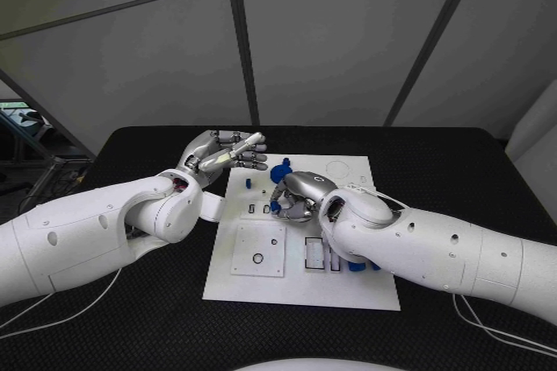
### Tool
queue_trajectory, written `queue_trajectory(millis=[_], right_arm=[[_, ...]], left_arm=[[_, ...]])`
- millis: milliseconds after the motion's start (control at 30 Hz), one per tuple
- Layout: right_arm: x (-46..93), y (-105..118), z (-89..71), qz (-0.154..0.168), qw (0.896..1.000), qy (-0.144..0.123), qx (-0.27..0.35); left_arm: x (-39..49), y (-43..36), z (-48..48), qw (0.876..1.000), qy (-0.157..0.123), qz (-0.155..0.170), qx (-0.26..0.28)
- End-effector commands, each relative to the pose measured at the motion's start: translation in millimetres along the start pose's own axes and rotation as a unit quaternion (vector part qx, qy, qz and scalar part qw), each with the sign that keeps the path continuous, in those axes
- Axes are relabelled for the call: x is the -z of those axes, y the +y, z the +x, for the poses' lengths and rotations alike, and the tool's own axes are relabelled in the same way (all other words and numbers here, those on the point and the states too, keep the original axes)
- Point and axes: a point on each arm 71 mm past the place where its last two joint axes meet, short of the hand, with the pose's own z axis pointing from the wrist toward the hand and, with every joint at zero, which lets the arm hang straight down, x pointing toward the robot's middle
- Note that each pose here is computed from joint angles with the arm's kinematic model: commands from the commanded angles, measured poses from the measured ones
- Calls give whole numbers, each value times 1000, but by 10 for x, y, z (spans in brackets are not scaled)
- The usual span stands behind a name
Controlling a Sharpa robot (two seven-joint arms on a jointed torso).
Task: Assemble the parts on the task board
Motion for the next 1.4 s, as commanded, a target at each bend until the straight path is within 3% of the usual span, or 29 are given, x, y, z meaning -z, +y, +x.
queue_trajectory(millis=[33,467,767,1100,1233,1300,1400], right_arm=[[12,22,-46,-17,999,-28,-13],[36,32,-71,-39,998,-42,-38],[90,25,-115,-58,994,-65,-64],[510,24,-270,-143,978,-104,-112],[651,23,-331,-163,972,-115,-121],[759,13,-384,-173,969,-125,-126],[815,-4,-416,-176,967,-131,-129]], left_arm=[[-7,-16,3,1000,2,4,0],[-9,-11,-7,1000,1,3,0],[-8,3,-83,1000,-9,0,-5],[46,91,-246,998,-20,-54,18],[74,153,-222,996,1,-80,31],[103,225,-164,994,25,-101,43],[118,277,-110,991,44,-114,50]])
